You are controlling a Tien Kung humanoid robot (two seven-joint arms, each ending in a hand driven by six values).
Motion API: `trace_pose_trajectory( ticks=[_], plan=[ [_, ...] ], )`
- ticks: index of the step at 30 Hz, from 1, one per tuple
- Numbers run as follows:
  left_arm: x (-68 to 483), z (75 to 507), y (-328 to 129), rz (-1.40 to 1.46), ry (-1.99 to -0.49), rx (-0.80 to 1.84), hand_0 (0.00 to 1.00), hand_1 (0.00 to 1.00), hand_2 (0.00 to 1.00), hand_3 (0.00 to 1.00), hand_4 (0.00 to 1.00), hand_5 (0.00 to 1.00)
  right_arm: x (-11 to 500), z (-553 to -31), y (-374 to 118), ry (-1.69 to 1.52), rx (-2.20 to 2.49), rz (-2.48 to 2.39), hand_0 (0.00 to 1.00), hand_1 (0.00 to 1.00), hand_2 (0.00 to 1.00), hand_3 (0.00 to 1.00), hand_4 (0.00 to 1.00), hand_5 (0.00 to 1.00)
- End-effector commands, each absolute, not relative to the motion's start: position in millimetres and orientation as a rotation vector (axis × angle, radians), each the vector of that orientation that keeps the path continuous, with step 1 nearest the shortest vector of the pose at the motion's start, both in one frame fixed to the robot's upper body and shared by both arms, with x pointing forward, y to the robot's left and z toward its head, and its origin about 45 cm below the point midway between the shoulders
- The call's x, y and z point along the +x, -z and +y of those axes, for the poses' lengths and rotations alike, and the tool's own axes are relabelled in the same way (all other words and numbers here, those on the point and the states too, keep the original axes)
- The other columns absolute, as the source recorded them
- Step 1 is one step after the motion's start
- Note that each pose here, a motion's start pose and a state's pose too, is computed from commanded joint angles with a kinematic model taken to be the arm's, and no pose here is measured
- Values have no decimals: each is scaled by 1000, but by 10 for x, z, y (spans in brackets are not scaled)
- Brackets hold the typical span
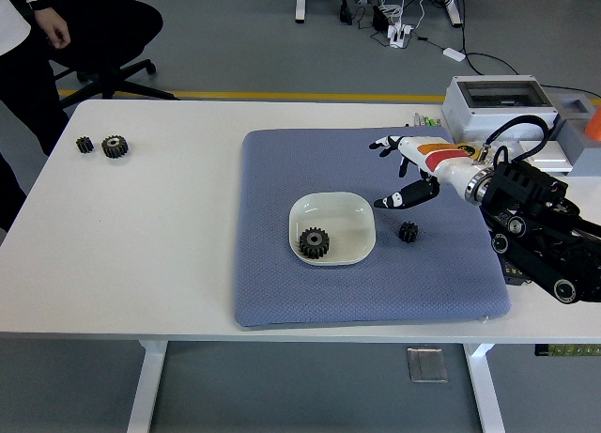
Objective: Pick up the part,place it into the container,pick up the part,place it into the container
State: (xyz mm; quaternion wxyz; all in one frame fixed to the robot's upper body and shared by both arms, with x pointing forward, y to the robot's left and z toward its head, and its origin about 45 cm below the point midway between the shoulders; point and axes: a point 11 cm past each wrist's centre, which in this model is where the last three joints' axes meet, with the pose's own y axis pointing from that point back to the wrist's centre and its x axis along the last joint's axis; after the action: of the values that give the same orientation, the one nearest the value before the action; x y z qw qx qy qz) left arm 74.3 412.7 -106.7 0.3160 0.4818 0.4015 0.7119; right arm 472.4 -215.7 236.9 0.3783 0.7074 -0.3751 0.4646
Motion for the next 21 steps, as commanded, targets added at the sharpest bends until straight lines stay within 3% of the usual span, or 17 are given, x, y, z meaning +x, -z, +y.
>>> trace_pose_trajectory(
  ticks=[10,11,16,17,21],
  plan=[
    [736,4101,1076,1062,-1869,1269,620,573,651,556,649,570,4606,-2469,-2041,-1071,1769,-838,231,447,740,767,967,328],
    [737,4098,1077,1063,-1869,1268,620,580,653,556,649,571,4600,-2476,-2020,-1070,1767,-831,267,457,733,657,940,318],
    [743,4091,1079,1064,-1870,1265,620,580,653,556,649,571,4579,-2491,-1940,-1072,1757,-808,267,457,733,657,940,318],
    [742,4089,1079,1065,-1870,1264,619,581,651,557,649,570,4571,-2483,-1917,-1073,1758,-803,265,456,713,595,915,310],
    [740,4088,1080,1067,-1871,1262,619,581,651,557,649,570,4537,-2419,-1837,-1078,1764,-780,265,456,713,595,915,310]
  ],
)
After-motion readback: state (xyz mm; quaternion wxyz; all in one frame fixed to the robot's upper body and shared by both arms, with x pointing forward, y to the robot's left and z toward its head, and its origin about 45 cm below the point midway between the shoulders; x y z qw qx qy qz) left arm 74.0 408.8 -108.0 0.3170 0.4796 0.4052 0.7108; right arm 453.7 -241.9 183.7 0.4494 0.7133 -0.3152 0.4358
